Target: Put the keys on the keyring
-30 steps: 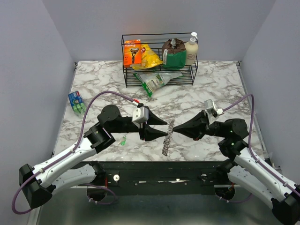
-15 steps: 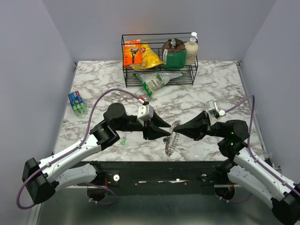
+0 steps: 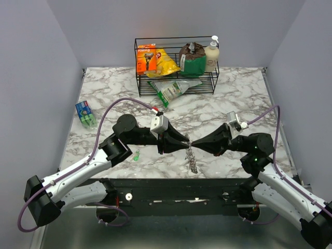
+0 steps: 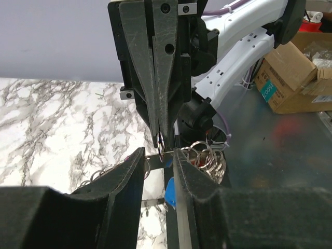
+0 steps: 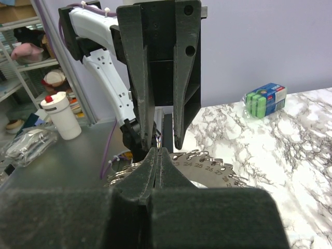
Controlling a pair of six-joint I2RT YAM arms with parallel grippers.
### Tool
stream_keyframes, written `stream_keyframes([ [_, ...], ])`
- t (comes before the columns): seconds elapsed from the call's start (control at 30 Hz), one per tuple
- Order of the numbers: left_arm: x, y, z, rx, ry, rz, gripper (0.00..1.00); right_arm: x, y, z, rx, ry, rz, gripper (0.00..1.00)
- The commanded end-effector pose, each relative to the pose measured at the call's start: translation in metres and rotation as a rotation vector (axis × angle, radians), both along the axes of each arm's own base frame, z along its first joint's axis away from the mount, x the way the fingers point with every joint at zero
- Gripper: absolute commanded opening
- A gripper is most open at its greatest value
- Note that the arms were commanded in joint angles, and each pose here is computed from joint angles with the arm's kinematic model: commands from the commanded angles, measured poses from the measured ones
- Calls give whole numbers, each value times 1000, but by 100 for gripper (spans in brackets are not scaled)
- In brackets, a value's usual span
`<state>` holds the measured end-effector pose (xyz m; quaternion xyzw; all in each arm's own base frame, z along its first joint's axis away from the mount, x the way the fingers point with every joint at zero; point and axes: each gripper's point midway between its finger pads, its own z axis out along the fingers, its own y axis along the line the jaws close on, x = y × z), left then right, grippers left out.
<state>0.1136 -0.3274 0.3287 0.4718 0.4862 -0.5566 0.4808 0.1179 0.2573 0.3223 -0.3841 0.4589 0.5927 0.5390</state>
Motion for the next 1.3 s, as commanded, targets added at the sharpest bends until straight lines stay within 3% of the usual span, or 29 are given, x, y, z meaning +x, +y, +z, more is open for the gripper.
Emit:
stream_keyframes([
  [0.0,3,-1,4,-10,-3,5,36,-9,-4,14,44,-62,12,1],
  [0.3,7,-3,0,-2,5,19,34,-9,-4,15,56,-54,15,1],
  [0.53,10,-5,2,-5,13,32,1,-8,-3,12,53,-43,24,1],
  [0.77,14,-3,3,8,11,61,0,-5,1,4,21,-19,28,2],
  [0.87,17,-1,-1,50,0,80,0,0,2,1,-16,-12,8,8],
  [0.97,19,2,-4,97,-7,92,0,6,2,-2,-65,-6,-23,20],
  [1.07,21,5,-9,150,-9,108,0,12,2,-5,-113,-15,-51,41],
  [1.1,22,5,-4,153,-21,114,0,14,2,-11,-144,10,-57,55],
  [1.2,25,10,-9,211,-30,133,0,17,1,-12,-187,-10,-77,69],
  [1.27,26,13,-17,260,-27,138,0,17,1,-12,-200,-30,-78,72],
])
